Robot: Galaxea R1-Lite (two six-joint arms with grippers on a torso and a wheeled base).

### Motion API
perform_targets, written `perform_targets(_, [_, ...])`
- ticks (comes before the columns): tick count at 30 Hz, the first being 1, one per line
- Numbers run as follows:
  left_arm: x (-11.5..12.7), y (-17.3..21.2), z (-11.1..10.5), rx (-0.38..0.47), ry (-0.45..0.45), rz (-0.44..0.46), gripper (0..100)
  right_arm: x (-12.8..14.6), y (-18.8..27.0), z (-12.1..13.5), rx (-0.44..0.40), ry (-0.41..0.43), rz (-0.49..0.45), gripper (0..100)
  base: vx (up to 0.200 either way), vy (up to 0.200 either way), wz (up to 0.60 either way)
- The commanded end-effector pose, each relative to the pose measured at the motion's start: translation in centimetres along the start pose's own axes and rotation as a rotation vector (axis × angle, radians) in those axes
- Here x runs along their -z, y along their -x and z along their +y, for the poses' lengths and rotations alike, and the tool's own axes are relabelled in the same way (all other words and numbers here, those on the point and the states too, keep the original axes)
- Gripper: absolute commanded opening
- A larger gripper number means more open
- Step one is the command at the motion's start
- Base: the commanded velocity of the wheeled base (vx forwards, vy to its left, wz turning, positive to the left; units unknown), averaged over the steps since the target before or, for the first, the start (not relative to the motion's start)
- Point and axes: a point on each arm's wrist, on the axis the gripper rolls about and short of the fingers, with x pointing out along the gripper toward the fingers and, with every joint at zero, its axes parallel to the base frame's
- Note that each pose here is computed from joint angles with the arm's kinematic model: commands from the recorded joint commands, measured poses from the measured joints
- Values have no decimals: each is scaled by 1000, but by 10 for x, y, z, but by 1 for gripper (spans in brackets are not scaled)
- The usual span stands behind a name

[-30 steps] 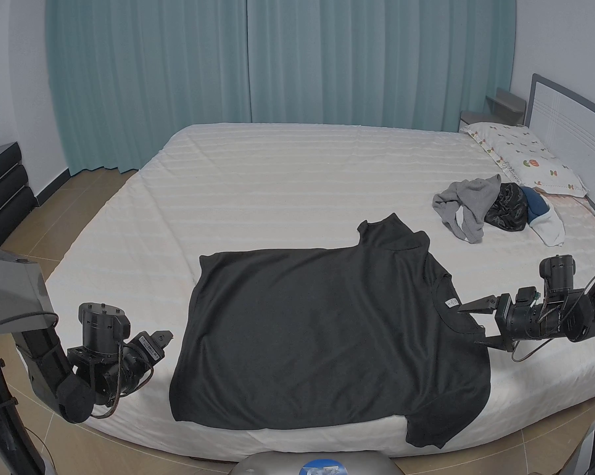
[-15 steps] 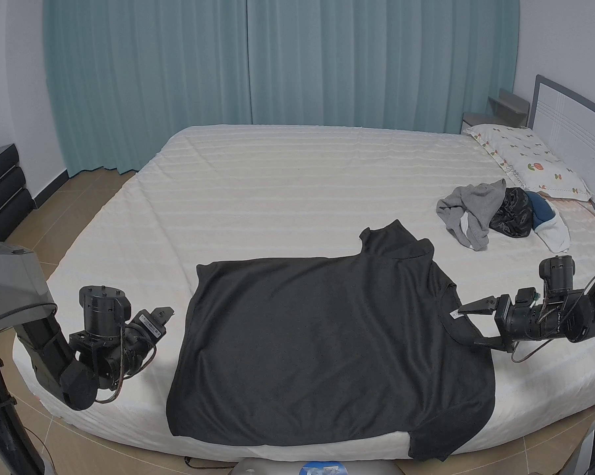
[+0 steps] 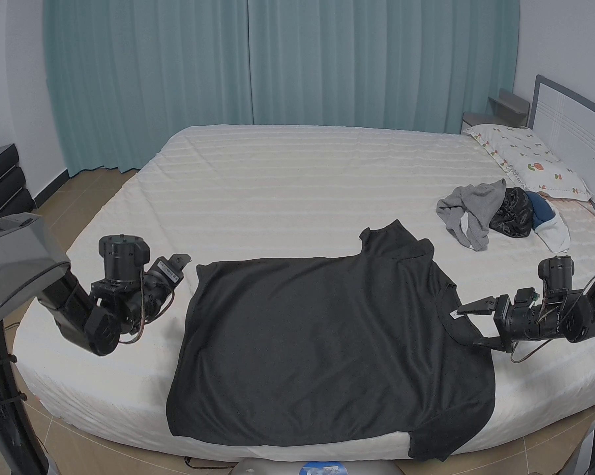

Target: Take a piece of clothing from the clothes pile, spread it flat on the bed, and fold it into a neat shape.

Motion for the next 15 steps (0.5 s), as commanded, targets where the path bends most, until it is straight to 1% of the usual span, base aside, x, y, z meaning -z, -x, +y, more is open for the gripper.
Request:
perform_targets(1, [-6, -52, -4, 10, 2, 64, 100, -2, -5, -5, 9, -15, 6, 100, 0, 0, 0])
perform_targets(2, [-7, -65, -6, 25, -3, 86, 100, -2, -6, -6, 6, -15, 2, 100, 0, 0, 0])
perform_targets(4, [-8, -77, -7, 41, -9, 113, 100, -3, -9, -6, -2, -12, -6, 100, 0, 0, 0])
perform_targets(6, [-5, -91, -7, 41, -11, 133, 100, -3, -12, -8, -3, -9, -12, 100, 0, 0, 0])
perform_targets(7, [-5, -92, -7, 41, -11, 133, 100, -2, -13, -9, -3, -9, -12, 100, 0, 0, 0])
perform_targets(8, [-3, -103, -6, 41, -12, 133, 100, -3, -14, -10, -6, -4, -19, 100, 0, 0, 0])
perform_targets(9, [-3, -107, -7, 44, -13, 131, 100, -3, -15, -10, -8, -2, -21, 100, 0, 0, 0])
perform_targets(12, [-7, -119, -8, 52, -29, 112, 100, -2, -15, -10, -8, -6, -19, 100, 0, 0, 0])
perform_targets(13, [-5, -124, -6, 32, -50, 127, 100, -2, -17, -11, -7, -19, -15, 100, 0, 0, 0])
perform_targets(15, [-2, -131, -4, 18, -57, 131, 100, -2, -18, -12, -4, -32, -13, 100, 0, 0, 0])
